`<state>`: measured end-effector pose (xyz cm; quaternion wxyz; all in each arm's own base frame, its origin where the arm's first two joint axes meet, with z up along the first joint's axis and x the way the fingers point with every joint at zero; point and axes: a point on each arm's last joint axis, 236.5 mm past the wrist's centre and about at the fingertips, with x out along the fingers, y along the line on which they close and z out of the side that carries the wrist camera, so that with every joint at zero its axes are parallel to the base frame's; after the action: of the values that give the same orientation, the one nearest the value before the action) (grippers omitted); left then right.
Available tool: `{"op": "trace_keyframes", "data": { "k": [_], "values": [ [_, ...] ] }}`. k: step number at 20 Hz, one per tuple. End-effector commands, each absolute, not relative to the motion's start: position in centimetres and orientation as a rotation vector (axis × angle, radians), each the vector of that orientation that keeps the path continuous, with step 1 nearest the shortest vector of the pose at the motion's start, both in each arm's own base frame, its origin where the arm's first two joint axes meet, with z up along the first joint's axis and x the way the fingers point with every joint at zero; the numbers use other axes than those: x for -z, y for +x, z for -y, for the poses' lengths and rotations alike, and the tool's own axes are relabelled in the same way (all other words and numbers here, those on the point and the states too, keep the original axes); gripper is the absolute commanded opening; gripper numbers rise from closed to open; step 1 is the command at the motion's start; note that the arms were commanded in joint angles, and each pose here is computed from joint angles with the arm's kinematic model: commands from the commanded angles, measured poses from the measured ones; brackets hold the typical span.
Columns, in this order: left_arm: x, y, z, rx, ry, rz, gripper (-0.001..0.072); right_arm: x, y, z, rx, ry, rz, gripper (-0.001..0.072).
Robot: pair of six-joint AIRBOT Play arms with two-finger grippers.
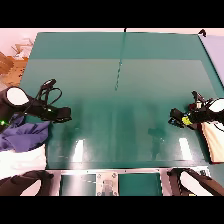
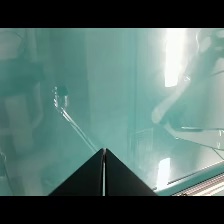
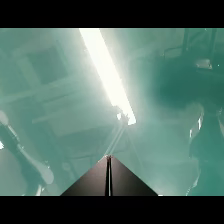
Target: Fold the shirts.
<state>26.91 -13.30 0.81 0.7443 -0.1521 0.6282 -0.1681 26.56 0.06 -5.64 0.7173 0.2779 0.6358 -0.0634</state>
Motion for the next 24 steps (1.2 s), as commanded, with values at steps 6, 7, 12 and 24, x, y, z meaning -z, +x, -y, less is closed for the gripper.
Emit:
{"op": "trace_keyframes", "data": {
  "k": [6,7,12,24],
  "values": [
    [0.1,27.2,8.4,0.161,-0.204,-1.402,0.0019,5.6,26.5,-0.1,0.139,0.615,-1.407,0.0019],
    [0.3,27.1,6.1,0.078,-0.139,-1.412,0.0019,5.6,26.5,-0.1,0.140,0.615,-1.407,0.0019],
    [0.8,25.6,-4.0,-0.324,0.124,-1.436,0.0716,5.6,26.5,-0.1,0.140,0.615,-1.407,0.0019],
    [7.9,20.9,-8.5,-0.323,0.378,-1.542,0.0022,5.6,26.5,-0.1,0.139,0.615,-1.407,0.0019]
  ]
}}
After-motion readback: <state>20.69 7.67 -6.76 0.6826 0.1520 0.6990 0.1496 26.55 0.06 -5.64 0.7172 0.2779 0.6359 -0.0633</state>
